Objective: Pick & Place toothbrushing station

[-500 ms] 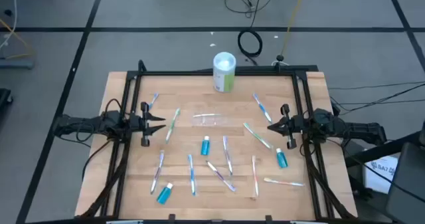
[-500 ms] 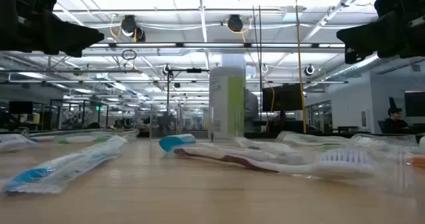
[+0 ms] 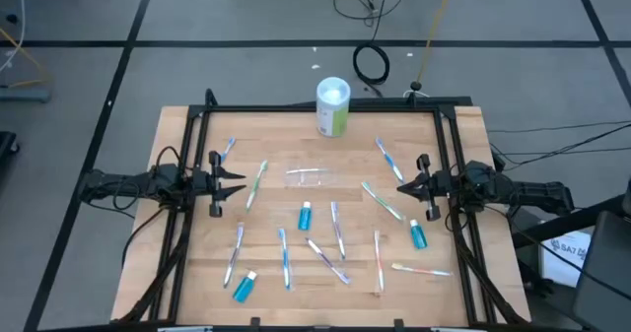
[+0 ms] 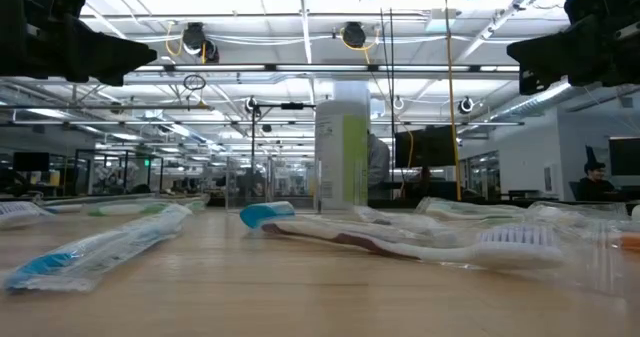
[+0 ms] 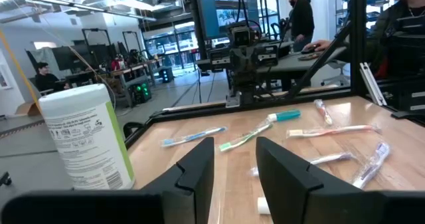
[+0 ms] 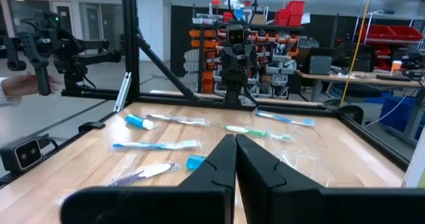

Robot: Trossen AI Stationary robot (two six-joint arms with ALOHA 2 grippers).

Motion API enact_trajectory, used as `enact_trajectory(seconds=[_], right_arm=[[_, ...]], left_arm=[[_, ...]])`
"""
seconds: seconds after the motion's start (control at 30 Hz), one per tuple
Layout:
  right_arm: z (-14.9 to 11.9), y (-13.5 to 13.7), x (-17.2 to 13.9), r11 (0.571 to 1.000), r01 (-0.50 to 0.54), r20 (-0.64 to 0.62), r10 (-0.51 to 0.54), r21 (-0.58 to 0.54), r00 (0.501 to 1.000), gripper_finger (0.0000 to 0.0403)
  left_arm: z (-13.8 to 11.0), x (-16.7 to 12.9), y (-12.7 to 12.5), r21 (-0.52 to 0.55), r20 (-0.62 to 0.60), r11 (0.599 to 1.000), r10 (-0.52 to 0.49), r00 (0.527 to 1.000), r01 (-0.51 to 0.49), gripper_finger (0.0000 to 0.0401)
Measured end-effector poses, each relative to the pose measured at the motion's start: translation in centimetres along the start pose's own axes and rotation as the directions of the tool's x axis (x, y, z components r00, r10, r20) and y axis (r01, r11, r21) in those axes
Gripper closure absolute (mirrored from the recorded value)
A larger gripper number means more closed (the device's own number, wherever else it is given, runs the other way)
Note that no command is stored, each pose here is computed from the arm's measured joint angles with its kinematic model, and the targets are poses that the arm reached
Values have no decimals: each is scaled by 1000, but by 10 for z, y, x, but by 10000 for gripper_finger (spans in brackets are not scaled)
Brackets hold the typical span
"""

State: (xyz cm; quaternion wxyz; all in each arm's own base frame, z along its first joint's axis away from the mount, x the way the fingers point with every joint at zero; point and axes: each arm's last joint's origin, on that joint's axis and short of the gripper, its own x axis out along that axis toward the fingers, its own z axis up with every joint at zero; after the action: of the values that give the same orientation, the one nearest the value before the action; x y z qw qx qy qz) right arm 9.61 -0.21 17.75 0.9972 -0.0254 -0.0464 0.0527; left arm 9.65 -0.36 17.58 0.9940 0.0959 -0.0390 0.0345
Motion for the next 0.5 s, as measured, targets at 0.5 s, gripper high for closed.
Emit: enact_trajectory(seconds=[0.5], right_arm=[[0, 0, 0, 1000, 0, 3, 0, 0, 1000, 399]], left_arm=[[0, 0, 0, -110, 3, 994, 1, 1000, 0, 286]])
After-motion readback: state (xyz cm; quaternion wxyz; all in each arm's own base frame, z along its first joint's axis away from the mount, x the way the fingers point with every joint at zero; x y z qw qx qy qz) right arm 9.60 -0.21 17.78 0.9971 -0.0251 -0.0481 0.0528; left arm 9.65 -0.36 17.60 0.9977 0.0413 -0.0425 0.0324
